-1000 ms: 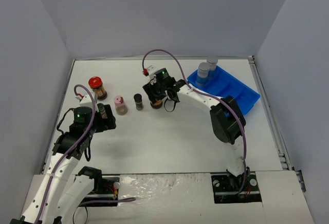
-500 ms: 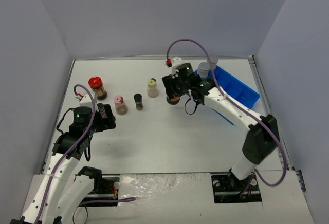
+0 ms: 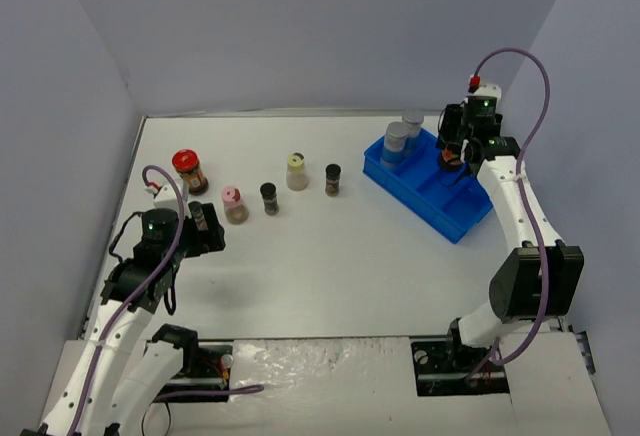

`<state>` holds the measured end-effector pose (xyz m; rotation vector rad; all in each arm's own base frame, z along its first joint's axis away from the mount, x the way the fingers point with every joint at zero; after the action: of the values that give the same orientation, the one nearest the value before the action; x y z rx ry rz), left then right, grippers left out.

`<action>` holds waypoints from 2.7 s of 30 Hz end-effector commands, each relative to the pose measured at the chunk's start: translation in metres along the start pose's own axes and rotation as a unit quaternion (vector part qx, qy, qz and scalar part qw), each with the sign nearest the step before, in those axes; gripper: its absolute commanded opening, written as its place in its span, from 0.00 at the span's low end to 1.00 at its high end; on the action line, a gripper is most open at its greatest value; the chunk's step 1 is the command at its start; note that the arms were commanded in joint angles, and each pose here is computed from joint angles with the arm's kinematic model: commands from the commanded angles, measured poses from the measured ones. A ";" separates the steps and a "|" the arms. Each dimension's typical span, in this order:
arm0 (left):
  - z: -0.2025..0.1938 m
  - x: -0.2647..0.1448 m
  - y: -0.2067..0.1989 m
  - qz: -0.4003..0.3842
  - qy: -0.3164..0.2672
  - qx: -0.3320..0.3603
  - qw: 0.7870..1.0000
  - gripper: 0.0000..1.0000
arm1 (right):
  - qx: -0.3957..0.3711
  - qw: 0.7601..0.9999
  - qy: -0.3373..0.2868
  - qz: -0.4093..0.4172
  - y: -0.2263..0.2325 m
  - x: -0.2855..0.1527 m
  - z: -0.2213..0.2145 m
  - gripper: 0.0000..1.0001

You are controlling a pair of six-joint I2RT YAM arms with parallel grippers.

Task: Organize the condiment bottles

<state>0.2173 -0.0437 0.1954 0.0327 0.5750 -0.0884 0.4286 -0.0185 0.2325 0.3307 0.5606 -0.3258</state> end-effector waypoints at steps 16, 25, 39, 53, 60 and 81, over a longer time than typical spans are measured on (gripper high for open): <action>0.019 0.000 0.002 0.005 -0.037 0.000 0.999 0.97 | -0.003 0.992 -0.095 0.083 0.050 0.072 0.061 0.00; 0.018 0.001 0.002 0.006 -0.033 0.002 0.999 0.97 | -0.009 0.994 -0.086 0.070 0.046 0.092 0.049 0.00; 0.017 0.002 0.001 0.005 -0.029 0.001 1.000 0.97 | -0.011 0.996 -0.076 0.041 0.031 0.118 0.018 0.28; 0.018 0.003 -0.002 0.007 -0.010 -0.042 0.999 0.97 | -0.005 0.996 -0.072 0.057 0.034 0.105 0.020 0.93; 0.064 0.003 0.007 0.054 -0.018 -0.085 0.995 0.97 | 0.036 0.989 -0.106 0.095 0.044 0.028 0.063 1.00; 0.136 0.165 0.087 0.168 0.087 -0.116 0.975 0.97 | 0.084 0.963 -0.075 0.244 0.052 -0.128 0.007 1.00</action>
<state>0.4051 0.0170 0.1979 -0.0777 0.8201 0.3198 0.3646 0.0423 0.3038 0.5748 0.3372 0.0069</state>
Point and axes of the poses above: each gripper's point midway between its finger pads, its own x axis out along the fingers, its own y axis along the line the jaws close on, z = x × y, the point moved 2 cm from there along -x, back along the fingers, and after that the axes turned 14 degrees about x, right-handed, at the moved point
